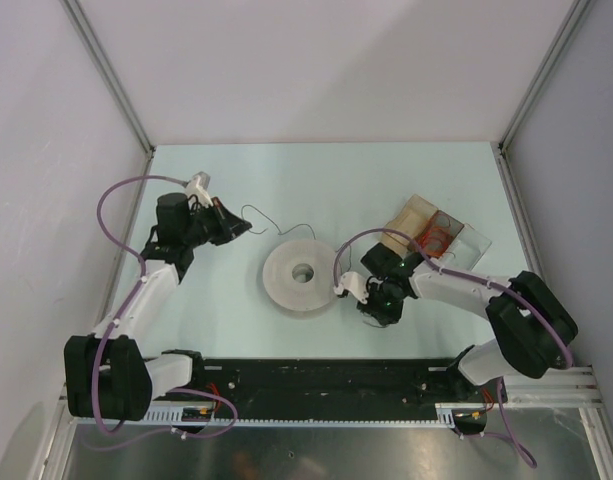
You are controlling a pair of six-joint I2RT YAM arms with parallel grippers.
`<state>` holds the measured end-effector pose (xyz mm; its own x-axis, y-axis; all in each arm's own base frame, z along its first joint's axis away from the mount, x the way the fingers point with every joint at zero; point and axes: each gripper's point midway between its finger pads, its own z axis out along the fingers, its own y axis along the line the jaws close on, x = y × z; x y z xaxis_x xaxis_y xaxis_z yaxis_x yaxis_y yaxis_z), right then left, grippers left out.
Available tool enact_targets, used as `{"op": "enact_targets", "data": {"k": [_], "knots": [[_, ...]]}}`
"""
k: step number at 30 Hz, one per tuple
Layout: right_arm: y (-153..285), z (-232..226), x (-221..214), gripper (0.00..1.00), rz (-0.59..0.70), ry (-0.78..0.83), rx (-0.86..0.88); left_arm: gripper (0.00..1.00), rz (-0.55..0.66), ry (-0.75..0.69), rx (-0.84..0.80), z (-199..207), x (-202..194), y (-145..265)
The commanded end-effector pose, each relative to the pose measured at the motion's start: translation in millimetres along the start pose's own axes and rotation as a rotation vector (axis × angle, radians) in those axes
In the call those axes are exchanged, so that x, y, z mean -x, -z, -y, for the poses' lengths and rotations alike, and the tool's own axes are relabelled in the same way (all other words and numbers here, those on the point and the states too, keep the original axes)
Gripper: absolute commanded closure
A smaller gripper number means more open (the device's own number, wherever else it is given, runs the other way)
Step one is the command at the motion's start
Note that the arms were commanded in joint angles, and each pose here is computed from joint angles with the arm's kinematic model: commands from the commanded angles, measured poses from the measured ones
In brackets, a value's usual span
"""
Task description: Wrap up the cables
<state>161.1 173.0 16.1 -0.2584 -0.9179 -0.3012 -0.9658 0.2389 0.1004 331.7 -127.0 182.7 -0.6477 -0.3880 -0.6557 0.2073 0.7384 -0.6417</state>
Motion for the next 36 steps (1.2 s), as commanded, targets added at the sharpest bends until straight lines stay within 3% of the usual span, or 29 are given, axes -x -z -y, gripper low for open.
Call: {"op": "enact_targets", "data": {"k": [1,4,9,12,17,26,36], "knots": [[11,16,-7,0.94,0.023,-0.035,-0.056,1.00,0.090,-0.132,-0.028,18,38,15],[67,40,8,0.99,0.166,-0.024,-0.159,1.00,0.150,-0.252,0.012,23,69,32],[197,78,30,1.00,0.436,0.011,-0.515,1.00,0.297,-0.468,0.163,22,131,75],[256,99,18,1.00,0.431,0.006,-0.762,1.00,0.340,-0.550,0.306,9,158,95],[320,141,-48,1.00,0.317,-0.115,-1.061,1.00,0.319,-0.548,0.523,-47,174,120],[366,184,-183,1.00,0.127,-0.322,-1.221,1.00,0.117,-0.491,0.773,-171,140,155],[364,193,-224,1.00,0.078,-0.362,-1.212,1.00,-0.137,-0.472,0.923,-273,88,192]]}}
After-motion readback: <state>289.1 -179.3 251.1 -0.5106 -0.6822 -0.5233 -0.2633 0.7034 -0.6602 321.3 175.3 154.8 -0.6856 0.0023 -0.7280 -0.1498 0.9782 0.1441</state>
